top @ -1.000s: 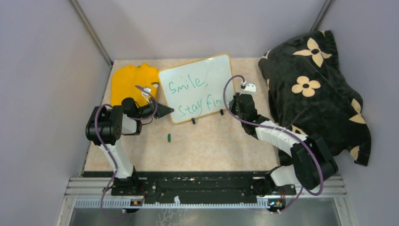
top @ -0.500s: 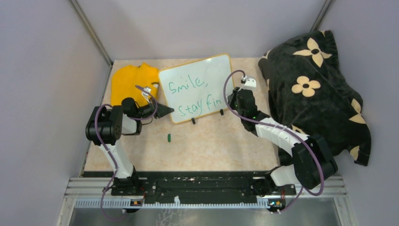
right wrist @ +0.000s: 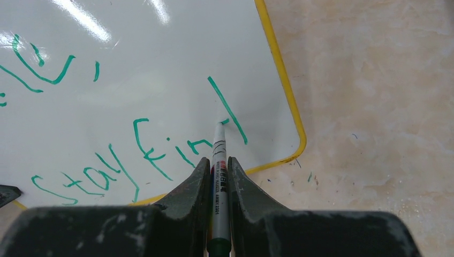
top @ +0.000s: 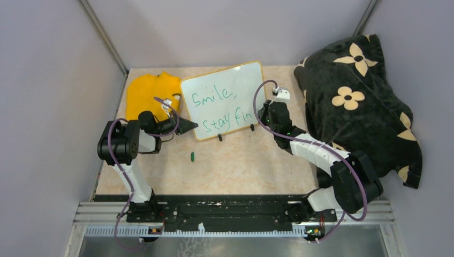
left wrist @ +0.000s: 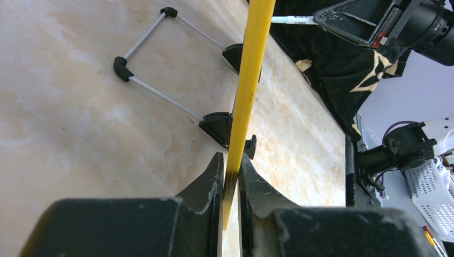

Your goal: Write a sentence on the whiteboard

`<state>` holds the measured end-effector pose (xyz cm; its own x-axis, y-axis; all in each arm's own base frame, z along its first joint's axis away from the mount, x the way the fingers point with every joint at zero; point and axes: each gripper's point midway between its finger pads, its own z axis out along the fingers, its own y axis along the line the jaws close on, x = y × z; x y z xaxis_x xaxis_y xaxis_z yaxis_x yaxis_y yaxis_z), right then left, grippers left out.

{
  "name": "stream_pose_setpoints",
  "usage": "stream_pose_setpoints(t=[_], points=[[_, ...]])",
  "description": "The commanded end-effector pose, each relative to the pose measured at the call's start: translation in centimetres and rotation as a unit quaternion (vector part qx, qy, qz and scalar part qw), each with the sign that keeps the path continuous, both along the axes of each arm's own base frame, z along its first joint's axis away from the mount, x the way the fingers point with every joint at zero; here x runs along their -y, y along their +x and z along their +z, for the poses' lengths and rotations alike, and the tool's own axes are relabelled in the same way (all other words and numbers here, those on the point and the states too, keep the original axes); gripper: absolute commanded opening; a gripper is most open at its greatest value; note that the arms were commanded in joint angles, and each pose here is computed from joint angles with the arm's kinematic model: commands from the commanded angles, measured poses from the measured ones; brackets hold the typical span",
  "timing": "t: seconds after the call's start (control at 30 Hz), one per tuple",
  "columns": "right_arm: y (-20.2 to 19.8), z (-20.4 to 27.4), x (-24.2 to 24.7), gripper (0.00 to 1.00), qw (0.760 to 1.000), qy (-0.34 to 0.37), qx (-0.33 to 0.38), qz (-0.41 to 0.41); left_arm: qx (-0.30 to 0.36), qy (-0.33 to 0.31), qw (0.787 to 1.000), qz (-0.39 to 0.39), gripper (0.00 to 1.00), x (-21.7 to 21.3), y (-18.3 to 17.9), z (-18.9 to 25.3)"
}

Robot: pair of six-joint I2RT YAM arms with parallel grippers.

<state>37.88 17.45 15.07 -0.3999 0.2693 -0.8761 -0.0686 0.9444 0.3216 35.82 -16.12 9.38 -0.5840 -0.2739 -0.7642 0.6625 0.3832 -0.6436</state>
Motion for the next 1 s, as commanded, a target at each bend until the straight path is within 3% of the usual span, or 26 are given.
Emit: stream_pose_setpoints(t=[0.0,0.97], points=[[0.8,2.1,-0.8,0.0,0.999,0.018,0.029,0.014,-0.042,0.001,0.999,0.013,0.0,-0.3,0.1,-1.7],[-0.7,-0.5,1.8,0.0,0.999,-0.016,-0.001,-0.03,-0.044,0.001,0.999,0.012,0.0,-0.2,0.1,-1.7]])
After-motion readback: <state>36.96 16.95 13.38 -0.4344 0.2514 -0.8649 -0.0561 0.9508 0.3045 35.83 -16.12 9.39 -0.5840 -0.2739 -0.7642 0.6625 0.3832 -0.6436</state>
